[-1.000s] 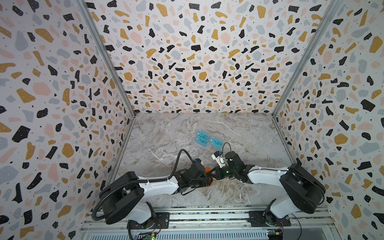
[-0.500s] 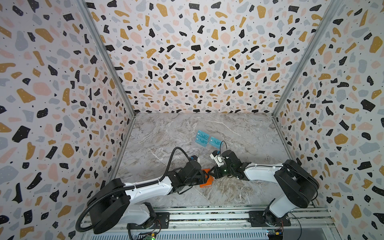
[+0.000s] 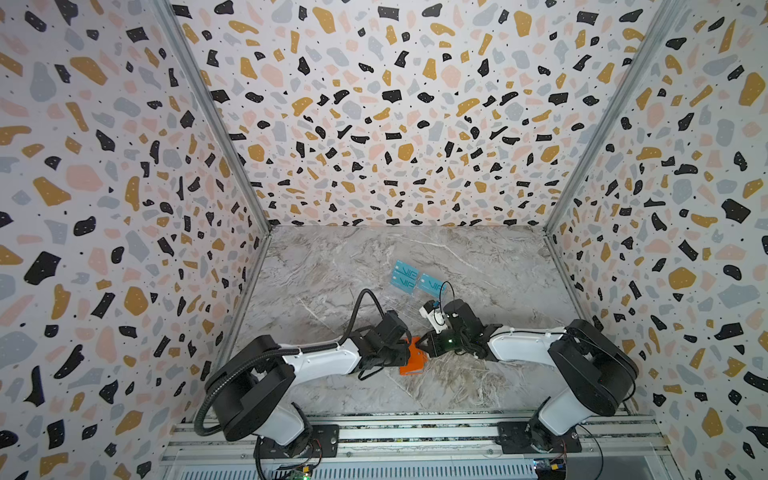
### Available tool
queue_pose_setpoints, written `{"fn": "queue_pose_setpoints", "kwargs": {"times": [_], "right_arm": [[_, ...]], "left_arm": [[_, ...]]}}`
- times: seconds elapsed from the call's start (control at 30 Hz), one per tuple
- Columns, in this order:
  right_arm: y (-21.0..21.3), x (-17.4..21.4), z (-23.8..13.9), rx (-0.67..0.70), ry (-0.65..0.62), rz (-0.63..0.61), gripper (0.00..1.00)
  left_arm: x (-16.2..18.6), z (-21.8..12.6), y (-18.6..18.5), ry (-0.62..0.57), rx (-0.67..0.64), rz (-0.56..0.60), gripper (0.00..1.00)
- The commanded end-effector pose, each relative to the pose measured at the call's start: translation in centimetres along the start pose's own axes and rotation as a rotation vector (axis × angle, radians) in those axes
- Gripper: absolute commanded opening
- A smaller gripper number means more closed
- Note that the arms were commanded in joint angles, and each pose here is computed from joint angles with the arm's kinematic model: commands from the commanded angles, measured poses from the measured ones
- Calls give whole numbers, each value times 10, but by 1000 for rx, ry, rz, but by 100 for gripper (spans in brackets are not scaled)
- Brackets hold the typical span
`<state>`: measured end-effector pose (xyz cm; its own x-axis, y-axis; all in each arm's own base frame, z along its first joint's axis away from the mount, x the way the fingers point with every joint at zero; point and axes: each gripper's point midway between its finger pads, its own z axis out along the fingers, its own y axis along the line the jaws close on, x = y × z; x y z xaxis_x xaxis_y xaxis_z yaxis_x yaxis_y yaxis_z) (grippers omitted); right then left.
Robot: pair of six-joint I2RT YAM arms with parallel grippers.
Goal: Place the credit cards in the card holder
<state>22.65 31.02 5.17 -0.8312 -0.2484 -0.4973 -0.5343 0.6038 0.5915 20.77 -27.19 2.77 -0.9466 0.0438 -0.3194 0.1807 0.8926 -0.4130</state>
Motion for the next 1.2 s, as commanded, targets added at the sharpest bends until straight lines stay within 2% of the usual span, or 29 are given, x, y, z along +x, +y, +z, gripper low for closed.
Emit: {"fn": "queue_pose_setpoints", "kwargs": {"times": [0.0,0.2,0.33,0.4,0.53,0.73,1.0,1.17], "right_arm": [[12,-14,-8,-6,-28,-25,9],[17,-20,-28,78,-48,-28,21],[7,-6,-38,196,-31,-33,33],[0,7,-41,234,-3,-28,35],[-17,31,-47,284,20,-22,36],[-29,44,-49,325,37,-53,35],[-16,48,-29,303,87,-150,37],[-16,44,-21,319,83,-161,38]], "left_arm": [[6,4,3,41,-56,57,44],[16,10,22,79,-177,82,44],[23,12,26,89,-175,74,44],[25,12,26,89,-164,68,44],[24,12,22,89,-149,67,44],[24,9,20,88,-141,65,44],[25,10,20,92,-137,51,44],[27,10,21,95,-136,47,44]]}}
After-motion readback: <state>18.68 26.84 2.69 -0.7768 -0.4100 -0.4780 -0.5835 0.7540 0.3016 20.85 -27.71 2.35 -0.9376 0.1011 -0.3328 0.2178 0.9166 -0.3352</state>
